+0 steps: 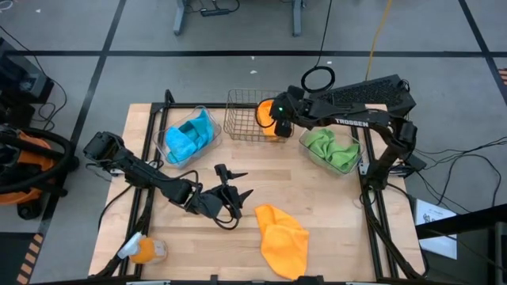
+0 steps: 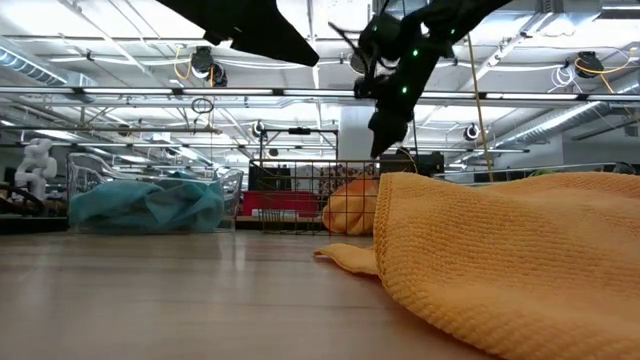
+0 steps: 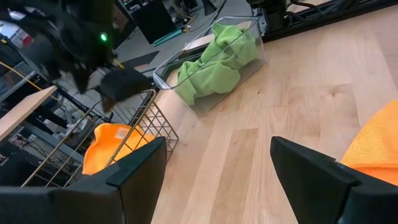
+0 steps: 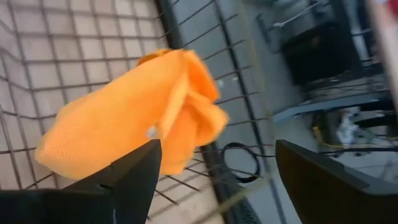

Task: Sort microfiber towel by color & place in baskets
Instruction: Put the yellow towel into the wire basket

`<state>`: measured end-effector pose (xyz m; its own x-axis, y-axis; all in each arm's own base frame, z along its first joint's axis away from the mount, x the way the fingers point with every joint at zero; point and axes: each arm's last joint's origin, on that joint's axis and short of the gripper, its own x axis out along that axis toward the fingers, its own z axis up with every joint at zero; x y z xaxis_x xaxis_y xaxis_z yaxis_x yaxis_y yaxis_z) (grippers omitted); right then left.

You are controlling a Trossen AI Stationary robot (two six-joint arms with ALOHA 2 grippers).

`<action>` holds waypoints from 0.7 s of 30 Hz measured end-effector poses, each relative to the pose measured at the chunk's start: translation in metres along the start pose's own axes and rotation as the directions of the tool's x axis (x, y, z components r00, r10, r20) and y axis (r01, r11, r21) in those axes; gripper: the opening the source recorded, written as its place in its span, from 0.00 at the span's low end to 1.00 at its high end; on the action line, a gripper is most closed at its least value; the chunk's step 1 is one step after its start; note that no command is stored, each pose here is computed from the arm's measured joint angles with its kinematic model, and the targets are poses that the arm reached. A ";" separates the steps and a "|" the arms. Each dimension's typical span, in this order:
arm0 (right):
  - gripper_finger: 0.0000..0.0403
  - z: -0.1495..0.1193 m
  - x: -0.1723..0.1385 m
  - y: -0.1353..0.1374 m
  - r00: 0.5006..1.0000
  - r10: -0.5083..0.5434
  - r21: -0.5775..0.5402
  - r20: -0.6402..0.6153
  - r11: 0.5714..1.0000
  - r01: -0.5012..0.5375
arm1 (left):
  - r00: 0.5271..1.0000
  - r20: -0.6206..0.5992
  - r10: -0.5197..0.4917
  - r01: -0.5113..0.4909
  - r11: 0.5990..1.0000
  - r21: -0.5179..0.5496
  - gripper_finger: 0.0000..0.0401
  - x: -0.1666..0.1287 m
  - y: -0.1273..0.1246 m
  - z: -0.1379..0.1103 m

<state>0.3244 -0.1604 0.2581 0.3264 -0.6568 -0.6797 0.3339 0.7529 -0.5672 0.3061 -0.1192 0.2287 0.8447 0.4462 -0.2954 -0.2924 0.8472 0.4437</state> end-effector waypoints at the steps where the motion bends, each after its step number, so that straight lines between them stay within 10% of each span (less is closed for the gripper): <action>1: 0.76 0.001 -0.007 0.000 1.000 -0.018 0.003 0.008 1.000 0.018 | 1.000 0.000 -0.001 0.001 1.000 0.000 0.73 0.000 0.000 0.000; 9: 0.75 0.002 -0.098 0.000 0.986 -0.004 0.130 0.166 0.991 -0.018 | 0.997 0.008 -0.078 0.078 0.997 -0.028 0.73 0.000 -0.002 0.000; 21: 0.75 -0.039 -0.212 0.086 0.830 0.510 0.089 0.223 0.838 -0.539 | 0.958 0.067 -0.278 0.282 0.956 -0.075 0.73 0.001 -0.010 0.003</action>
<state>0.2497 0.0448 0.3353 0.6389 -0.1706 -0.7502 0.1829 0.9808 -0.0673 0.3117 -0.1282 0.2267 0.9207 0.1732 -0.3498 -0.0748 0.9578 0.2775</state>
